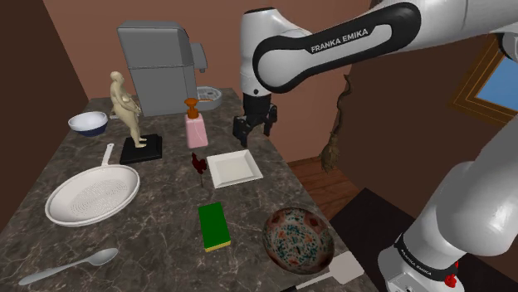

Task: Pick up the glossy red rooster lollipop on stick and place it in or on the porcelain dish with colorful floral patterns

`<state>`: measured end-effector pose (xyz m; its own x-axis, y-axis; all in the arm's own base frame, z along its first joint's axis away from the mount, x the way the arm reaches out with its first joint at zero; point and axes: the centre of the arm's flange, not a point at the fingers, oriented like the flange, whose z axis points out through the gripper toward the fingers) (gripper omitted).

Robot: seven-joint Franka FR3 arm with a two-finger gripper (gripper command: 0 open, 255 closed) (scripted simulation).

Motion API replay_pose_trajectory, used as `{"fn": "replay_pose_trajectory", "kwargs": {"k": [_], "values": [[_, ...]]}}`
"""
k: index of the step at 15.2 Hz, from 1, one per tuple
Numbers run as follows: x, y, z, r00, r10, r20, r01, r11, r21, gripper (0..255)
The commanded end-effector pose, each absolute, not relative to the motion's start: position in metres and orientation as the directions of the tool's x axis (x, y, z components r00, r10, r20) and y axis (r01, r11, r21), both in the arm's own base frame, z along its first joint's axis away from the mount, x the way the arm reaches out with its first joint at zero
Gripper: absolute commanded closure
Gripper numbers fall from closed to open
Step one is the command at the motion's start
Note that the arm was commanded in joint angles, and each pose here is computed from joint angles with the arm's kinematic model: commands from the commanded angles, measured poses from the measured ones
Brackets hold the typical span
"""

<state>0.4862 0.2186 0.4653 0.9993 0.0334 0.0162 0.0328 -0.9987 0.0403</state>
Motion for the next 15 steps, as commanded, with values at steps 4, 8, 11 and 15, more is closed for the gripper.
{"fn": "replay_pose_trajectory", "kwargs": {"k": [4, 8, 11, 15], "values": [[0.522, 0.269, 0.442, 0.999, 0.027, 0.018, 0.026, -0.999, 0.028, 0], [0.550, 0.309, 0.425, 1.000, 0.023, 0.019, 0.022, -1.000, 0.018, 0], [0.572, 0.339, 0.413, 1.000, 0.019, 0.020, 0.019, -1.000, 0.012, 0], [0.592, 0.366, 0.397, 1.000, 0.016, 0.021, 0.016, -1.000, 0.005, 0]]}}
